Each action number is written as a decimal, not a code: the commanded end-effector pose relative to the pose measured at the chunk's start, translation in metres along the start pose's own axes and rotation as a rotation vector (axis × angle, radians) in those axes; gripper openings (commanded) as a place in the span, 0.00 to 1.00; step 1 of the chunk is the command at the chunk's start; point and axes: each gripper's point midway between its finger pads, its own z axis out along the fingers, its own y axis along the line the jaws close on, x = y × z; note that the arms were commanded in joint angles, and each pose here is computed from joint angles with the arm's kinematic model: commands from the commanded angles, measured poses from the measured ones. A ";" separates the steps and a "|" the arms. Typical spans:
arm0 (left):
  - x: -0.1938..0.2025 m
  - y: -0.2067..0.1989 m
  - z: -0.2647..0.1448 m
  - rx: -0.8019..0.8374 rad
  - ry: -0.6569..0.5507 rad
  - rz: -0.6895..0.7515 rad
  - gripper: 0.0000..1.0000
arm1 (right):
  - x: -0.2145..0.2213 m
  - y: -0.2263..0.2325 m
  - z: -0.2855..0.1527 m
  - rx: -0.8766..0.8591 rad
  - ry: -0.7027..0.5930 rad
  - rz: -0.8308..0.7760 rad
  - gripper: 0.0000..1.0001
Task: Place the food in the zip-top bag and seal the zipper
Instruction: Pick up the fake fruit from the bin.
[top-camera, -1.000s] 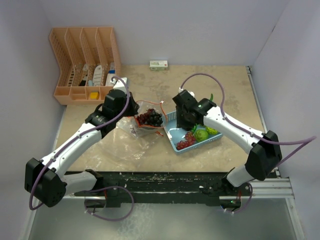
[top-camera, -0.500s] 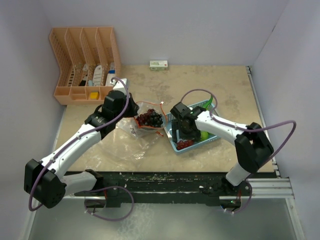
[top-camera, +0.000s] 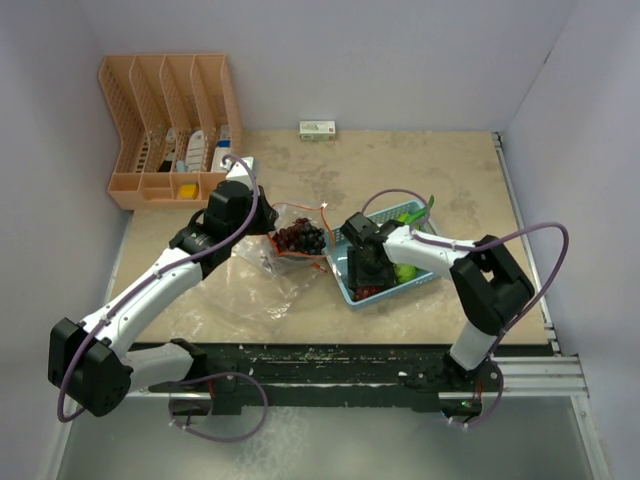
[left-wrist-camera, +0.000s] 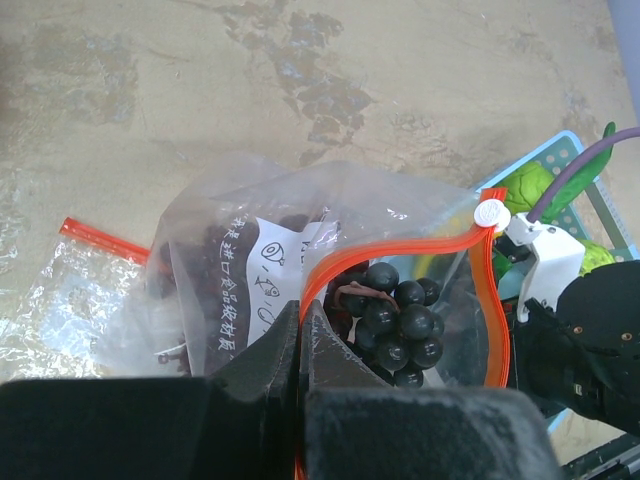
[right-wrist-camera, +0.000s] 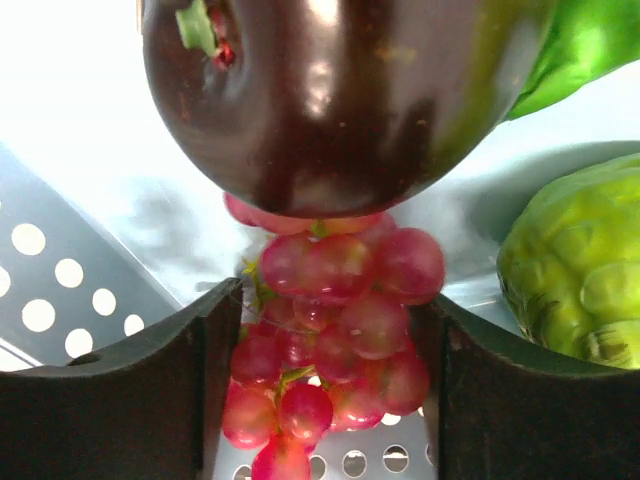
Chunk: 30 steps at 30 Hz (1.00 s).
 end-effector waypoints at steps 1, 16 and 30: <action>-0.011 -0.003 -0.001 0.011 -0.039 0.017 0.00 | -0.015 0.007 -0.011 -0.023 -0.051 0.027 0.59; -0.012 -0.003 -0.002 0.013 -0.043 0.014 0.00 | -0.077 0.001 -0.108 -0.020 -0.318 0.059 0.00; -0.014 -0.005 -0.004 0.023 -0.048 0.011 0.00 | -0.142 0.026 -0.242 -0.230 -0.639 0.033 0.00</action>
